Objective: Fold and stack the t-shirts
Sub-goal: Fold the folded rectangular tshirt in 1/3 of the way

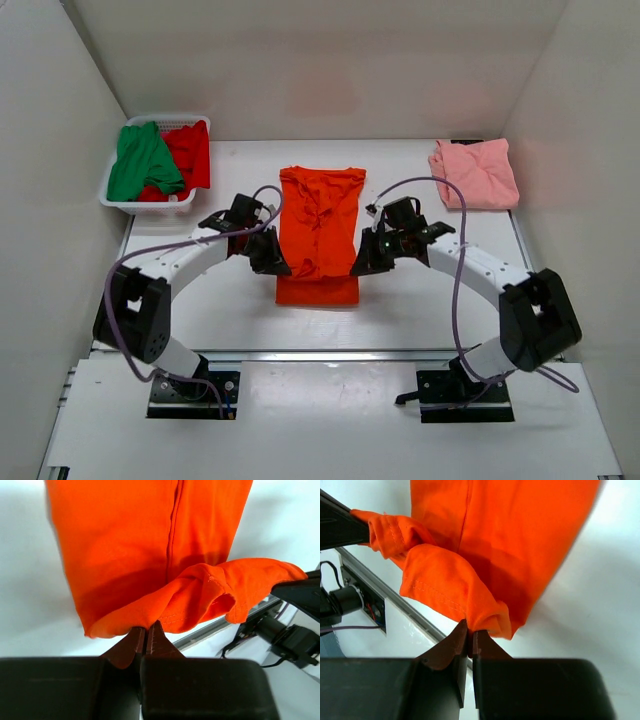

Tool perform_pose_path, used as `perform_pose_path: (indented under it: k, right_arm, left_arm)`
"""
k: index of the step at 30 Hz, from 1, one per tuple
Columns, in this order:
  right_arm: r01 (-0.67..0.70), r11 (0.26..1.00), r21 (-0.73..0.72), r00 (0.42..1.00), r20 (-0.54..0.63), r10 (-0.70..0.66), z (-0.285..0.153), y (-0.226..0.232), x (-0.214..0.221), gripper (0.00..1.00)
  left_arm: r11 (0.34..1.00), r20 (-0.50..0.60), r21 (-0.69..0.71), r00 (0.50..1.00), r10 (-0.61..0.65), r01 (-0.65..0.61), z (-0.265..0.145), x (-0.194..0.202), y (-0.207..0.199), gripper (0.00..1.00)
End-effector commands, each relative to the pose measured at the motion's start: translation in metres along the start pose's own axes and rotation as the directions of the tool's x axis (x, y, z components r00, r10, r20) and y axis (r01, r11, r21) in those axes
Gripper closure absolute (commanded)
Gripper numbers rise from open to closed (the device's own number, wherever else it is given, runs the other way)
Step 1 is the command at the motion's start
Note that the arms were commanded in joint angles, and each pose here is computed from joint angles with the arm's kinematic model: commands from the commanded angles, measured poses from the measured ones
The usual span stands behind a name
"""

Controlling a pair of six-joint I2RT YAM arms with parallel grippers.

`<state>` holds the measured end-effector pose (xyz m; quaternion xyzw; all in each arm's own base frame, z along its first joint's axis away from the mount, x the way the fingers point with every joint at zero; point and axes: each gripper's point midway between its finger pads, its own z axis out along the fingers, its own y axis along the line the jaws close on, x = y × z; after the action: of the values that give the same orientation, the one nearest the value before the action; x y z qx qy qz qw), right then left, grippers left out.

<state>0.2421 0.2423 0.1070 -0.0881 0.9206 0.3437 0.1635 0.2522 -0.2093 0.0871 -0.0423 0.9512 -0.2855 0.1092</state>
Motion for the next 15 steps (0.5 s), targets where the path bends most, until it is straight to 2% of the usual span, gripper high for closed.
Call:
perform_pose_path:
  k: [1,4,11,15]
  right_arm:
    - [0.052,0.999,-0.009,0.999,0.008,-0.052,0.000,-0.006,-0.028,1.00]
    - [0.067,0.998,-0.009,0.997,0.027,-0.067,0.004,-0.006,-0.056,1.00]
    - [0.048,0.999,0.012,0.999,0.022,-0.048,0.022,-0.027,-0.091,1.00]
    - [0.042,0.999,0.028,0.999,0.033,-0.043,0.034,-0.043,-0.109,1.00]
  left_arm:
    - [1.000,0.036,0.017,0.999,0.025,-0.025,-0.006,-0.033,0.000,0.96]
    - [1.000,0.049,0.025,0.999,0.013,-0.014,-0.002,-0.059,0.000,0.97]
    - [0.999,0.070,0.043,0.998,-0.007,0.004,0.013,-0.105,-0.001,0.95]
    - [0.999,0.080,0.042,0.996,-0.031,0.028,0.028,-0.124,0.005,0.86]
